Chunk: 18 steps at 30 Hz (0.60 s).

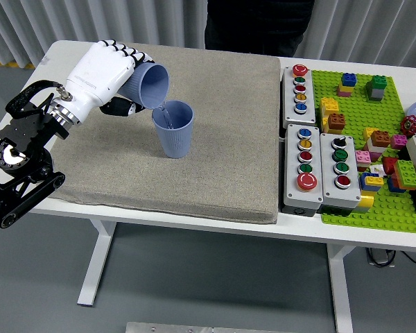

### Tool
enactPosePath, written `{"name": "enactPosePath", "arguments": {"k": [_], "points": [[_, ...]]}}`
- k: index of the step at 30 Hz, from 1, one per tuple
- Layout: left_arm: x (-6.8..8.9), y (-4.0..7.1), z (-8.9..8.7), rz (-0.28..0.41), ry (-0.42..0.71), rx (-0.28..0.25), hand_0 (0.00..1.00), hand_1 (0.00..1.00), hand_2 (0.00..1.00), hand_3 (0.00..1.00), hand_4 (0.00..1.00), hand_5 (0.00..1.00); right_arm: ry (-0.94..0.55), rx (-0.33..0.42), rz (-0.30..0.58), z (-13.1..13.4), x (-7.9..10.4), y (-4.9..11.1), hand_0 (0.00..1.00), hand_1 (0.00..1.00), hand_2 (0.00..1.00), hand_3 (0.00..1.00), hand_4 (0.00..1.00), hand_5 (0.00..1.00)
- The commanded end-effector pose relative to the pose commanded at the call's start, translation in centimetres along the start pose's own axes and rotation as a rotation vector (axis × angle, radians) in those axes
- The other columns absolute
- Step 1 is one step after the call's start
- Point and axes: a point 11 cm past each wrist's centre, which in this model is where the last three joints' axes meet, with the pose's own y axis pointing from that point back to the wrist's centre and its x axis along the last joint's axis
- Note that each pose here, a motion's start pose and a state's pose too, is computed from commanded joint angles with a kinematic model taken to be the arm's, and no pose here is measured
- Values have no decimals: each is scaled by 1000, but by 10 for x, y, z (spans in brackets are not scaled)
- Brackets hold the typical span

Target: Pick cup pour cup place

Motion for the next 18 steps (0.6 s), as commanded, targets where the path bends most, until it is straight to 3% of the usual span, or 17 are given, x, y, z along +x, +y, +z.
{"name": "enactPosePath", "arguments": {"k": [18], "points": [[3, 0, 2, 17, -48, -14, 564, 530, 555, 580, 825, 140, 1, -1, 1, 1, 1, 0, 723, 689, 736, 702, 324, 301]]}}
